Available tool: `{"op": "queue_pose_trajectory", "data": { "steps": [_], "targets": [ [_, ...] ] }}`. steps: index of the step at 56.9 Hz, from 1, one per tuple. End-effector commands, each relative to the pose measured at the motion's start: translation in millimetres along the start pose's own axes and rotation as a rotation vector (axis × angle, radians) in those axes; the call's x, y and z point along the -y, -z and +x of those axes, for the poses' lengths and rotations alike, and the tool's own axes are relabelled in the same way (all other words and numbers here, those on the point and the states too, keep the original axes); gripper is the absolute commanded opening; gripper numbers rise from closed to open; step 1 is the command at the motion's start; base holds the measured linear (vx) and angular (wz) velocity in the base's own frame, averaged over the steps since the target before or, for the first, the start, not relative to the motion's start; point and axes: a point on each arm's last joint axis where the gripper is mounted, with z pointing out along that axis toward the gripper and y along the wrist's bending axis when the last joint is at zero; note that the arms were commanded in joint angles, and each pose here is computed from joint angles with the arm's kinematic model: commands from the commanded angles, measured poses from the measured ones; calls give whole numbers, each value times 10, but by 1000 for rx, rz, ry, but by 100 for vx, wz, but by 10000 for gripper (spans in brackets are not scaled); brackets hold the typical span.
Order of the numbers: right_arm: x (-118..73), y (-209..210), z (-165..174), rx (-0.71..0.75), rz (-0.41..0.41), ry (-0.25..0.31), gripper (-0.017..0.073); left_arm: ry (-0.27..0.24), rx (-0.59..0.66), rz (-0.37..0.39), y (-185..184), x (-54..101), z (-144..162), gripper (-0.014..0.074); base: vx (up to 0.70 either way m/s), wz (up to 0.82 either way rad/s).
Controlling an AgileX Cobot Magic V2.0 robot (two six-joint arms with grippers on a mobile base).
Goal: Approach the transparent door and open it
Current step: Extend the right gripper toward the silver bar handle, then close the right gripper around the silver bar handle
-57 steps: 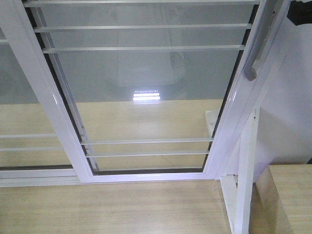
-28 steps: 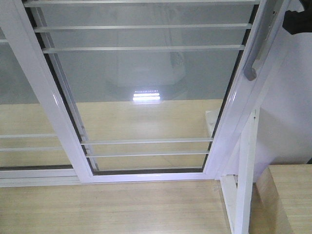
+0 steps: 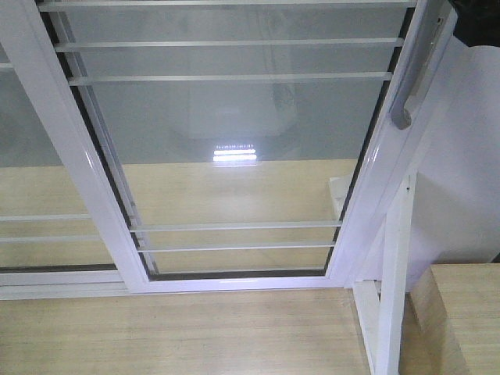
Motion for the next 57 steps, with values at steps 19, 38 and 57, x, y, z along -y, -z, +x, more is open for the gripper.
{"op": "queue_pose_trajectory", "data": {
  "steps": [19, 38, 57],
  "targets": [
    [359, -342, 196, -94, 133, -43, 582, 13, 86, 6, 43, 15, -182, 471, 0, 0],
    [493, -832, 578, -138, 215, -78, 582, 13, 82, 7, 43, 15, -178, 471, 0, 0],
    [600, -1181, 899, -152, 289, -62, 582, 10, 82, 6, 43, 15, -178, 471, 0, 0]
  ]
}}
